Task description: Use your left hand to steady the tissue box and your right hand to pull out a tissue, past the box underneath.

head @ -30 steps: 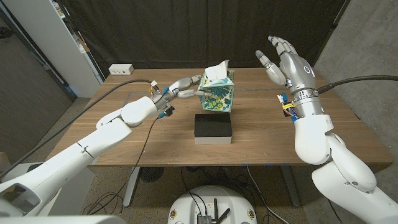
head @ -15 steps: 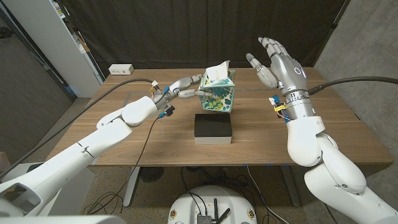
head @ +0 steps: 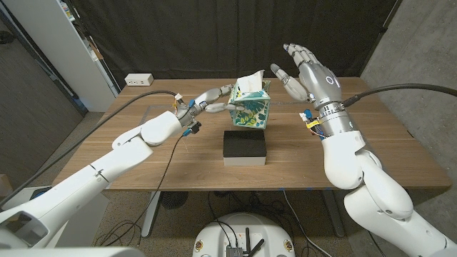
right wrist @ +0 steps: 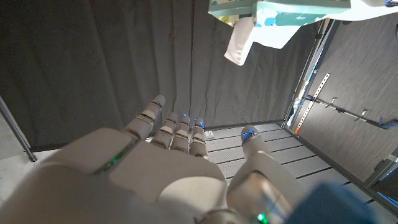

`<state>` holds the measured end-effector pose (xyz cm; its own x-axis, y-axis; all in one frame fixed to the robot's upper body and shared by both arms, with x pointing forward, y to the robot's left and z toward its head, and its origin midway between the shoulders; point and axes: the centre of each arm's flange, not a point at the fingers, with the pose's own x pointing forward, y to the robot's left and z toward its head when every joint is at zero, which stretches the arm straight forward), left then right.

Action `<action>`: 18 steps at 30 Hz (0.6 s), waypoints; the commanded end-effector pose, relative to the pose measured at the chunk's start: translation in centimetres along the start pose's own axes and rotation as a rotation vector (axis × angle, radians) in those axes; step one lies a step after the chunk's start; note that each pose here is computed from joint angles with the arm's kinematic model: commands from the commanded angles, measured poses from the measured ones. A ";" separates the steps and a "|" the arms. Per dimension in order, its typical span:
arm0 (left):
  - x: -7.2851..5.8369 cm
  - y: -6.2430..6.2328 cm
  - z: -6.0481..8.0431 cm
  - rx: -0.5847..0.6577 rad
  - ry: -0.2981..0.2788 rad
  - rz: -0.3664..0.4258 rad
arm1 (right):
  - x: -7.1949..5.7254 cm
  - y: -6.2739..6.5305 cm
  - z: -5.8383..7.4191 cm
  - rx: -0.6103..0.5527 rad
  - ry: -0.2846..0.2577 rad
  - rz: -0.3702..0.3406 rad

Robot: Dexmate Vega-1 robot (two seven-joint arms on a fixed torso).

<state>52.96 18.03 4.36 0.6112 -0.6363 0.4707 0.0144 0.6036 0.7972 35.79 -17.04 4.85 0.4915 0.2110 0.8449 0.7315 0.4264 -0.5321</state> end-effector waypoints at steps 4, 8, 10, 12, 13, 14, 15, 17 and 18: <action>-0.3 -0.2 0.1 0.009 0.001 0.011 | 0.8 0.9 1.3 -0.022 -0.065 0.055; -0.5 -0.3 0.1 0.011 0.001 0.014 | 1.2 1.0 1.4 -0.030 -0.073 0.063; -0.6 -0.4 0.1 0.012 0.001 0.017 | 1.3 1.1 1.5 -0.034 -0.075 0.065; -0.7 -0.4 0.1 0.013 0.001 0.019 | 1.4 1.2 1.5 -0.037 -0.077 0.067; -0.7 -0.4 0.1 0.013 0.001 0.019 | 1.4 1.2 1.5 -0.036 -0.078 0.069; -0.7 -0.5 0.1 0.014 0.002 0.018 | 1.5 1.3 1.5 -0.034 -0.077 0.072; -0.8 -0.5 0.1 0.016 0.003 0.019 | 1.5 1.3 1.4 -0.032 -0.076 0.075; -0.8 -0.5 0.2 0.019 0.004 0.020 | 1.6 1.4 1.4 -0.030 -0.076 0.076; -0.8 -0.6 0.2 0.020 0.005 0.019 | 1.6 1.4 1.4 -0.031 -0.077 0.078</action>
<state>52.57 18.06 3.85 0.6113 -0.6282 0.4813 -0.0013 0.6073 0.7944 36.48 -15.28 5.31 0.5038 0.2929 0.8127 0.7149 0.3867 -0.5826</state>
